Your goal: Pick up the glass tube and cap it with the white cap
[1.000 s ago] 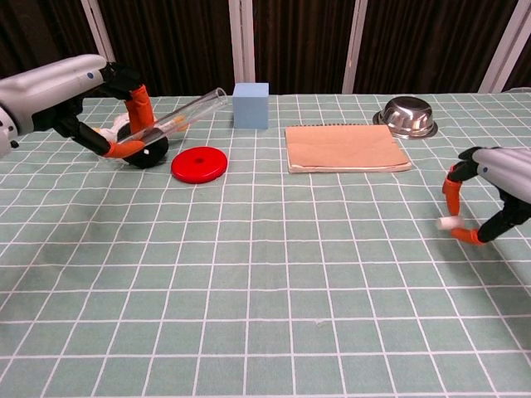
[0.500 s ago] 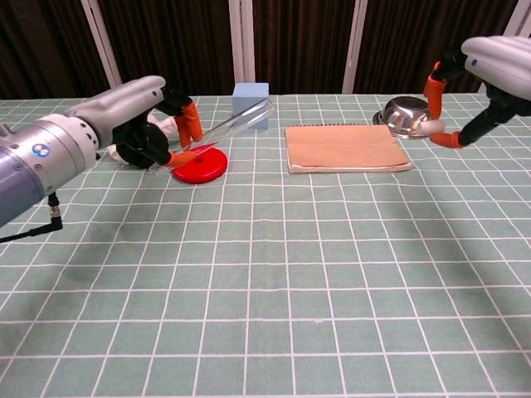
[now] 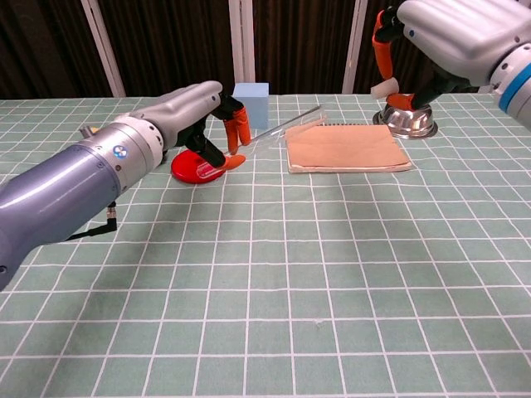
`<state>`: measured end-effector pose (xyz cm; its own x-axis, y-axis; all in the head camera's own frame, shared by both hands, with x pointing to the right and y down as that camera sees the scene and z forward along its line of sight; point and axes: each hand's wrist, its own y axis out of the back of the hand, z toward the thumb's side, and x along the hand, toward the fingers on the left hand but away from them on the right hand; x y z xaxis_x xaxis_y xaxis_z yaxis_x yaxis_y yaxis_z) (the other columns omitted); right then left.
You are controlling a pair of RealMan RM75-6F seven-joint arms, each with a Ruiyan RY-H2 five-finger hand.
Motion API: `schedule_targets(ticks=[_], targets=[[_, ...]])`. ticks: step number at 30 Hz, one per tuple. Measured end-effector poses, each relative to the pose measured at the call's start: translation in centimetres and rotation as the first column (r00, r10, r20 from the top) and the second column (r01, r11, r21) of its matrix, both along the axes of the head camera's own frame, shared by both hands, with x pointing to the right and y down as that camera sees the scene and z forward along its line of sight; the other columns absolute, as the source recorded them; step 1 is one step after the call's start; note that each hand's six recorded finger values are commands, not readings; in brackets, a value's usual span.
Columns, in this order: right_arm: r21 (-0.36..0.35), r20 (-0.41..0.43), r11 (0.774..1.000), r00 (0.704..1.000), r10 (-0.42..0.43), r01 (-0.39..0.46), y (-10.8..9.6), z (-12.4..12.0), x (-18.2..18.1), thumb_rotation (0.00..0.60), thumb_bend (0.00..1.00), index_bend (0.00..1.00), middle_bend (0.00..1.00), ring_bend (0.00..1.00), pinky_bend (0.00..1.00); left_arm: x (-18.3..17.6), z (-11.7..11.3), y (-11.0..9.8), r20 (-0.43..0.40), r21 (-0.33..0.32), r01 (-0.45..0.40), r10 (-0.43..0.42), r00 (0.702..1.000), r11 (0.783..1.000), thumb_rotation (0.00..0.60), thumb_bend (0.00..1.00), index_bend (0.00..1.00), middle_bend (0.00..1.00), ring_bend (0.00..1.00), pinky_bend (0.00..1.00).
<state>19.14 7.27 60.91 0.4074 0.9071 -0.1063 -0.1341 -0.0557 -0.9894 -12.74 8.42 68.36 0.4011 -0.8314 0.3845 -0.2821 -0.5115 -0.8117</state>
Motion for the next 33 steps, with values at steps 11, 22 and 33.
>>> schedule_targets(ticks=[11,22,33], targets=[[0.097,-0.001,0.995,1.0,-0.024,0.024,-0.9,-0.3,-1.6,0.6,0.37,0.64,0.32,0.07,0.0,0.8,-0.1,0.1,-0.08,0.001,0.094,-0.093,0.992,0.996,0.6,0.53,0.55,0.58,0.08,0.0],[0.147,0.004,0.988,0.999,-0.049,0.048,-1.4,-0.9,-2.7,0.6,0.37,0.64,0.32,0.07,0.0,0.6,0.1,0.4,-0.12,-0.042,0.186,-0.189,0.975,0.982,0.6,0.53,0.55,0.58,0.08,0.0],[0.152,-0.002,0.987,0.998,-0.058,0.058,-1.0,-0.7,-3.9,0.6,0.37,0.64,0.32,0.07,0.0,0.3,0.1,0.6,-0.103,-0.092,0.238,-0.247,0.964,0.967,0.6,0.53,0.55,0.58,0.08,0.0]])
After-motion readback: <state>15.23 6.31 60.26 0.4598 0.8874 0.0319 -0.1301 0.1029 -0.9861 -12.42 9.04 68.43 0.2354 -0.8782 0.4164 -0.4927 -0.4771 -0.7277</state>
